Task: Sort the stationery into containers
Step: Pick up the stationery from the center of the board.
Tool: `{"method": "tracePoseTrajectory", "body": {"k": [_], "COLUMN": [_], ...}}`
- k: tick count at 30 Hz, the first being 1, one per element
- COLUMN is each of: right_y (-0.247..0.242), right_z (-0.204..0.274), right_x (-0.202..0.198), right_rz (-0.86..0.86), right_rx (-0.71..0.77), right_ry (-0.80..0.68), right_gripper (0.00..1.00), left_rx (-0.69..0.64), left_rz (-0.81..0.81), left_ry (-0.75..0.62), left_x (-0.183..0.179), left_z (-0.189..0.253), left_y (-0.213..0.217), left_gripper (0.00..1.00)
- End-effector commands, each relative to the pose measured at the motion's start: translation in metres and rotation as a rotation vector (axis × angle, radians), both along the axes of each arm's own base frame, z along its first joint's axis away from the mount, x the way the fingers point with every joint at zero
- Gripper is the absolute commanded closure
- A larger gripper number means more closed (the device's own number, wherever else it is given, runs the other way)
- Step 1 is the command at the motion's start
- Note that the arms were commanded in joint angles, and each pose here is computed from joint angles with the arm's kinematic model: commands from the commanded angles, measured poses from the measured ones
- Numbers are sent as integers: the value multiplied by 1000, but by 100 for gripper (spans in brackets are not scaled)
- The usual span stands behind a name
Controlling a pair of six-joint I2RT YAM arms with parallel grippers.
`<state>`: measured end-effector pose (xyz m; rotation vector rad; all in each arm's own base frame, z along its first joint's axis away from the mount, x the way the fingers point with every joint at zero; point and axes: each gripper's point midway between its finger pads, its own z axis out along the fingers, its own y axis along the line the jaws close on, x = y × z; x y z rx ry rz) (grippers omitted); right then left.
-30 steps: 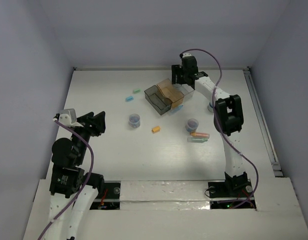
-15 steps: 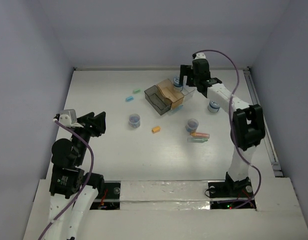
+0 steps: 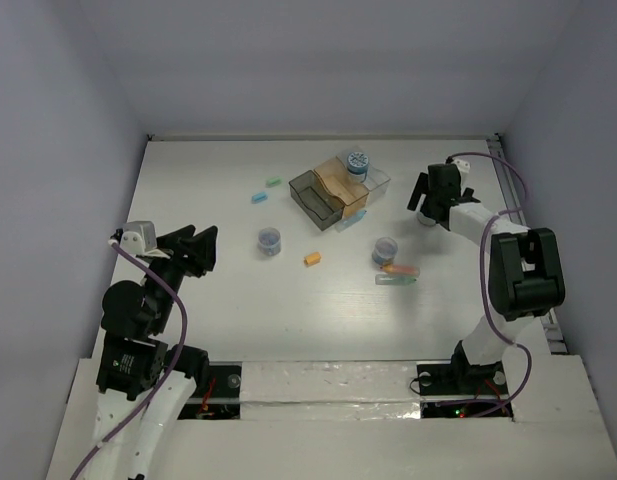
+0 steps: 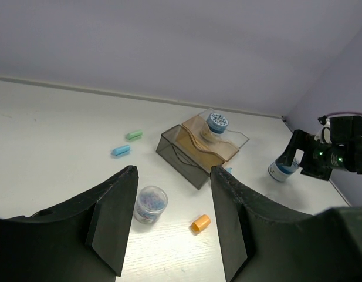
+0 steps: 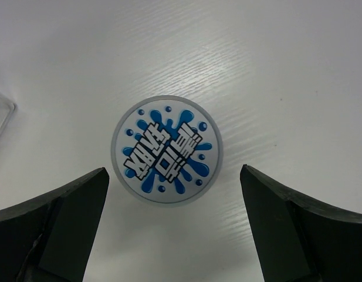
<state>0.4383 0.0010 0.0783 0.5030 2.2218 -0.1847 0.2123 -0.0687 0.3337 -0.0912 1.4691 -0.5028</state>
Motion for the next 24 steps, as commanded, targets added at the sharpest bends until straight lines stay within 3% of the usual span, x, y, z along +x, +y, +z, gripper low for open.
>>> {"method": "tracePoseTrajectory", "body": {"k": [1,5,7,9,11,12,20,24], "right_y": [7,4,5,6,6,5,69,103], "right_z": [23,23,24,23,24,28,140,153], "right_x": [25,37,44,46,47,47,63,82], "right_rz": [-3,-3,9,10,14,12,222,345], "right_rx": [14,5,3,1,-1,-8,8,89], "right_ry": [-88,-89,-93,-85,-89,-93,-342,-369], "right_gripper": [0,2,10,33,45,58,61,62], "left_rx": [-23,-23,-22,-20,-20,-21,-18,-15], "left_rz": [-22,-26,-29,-31,-31,-31,-38,-38], "left_ry": [-70,-68,-70,-71,-71,-69,-60,-55], "left_x": [-6,-6,-6,-6,-7,-7,-3,-2], "left_z": [20,20,21,21,20,20,19,18], "left_y": [-3,-4,-4,-4,-4,-4,-7,-7], "left_gripper": [51,51,51,51,51,52,52,52]}}
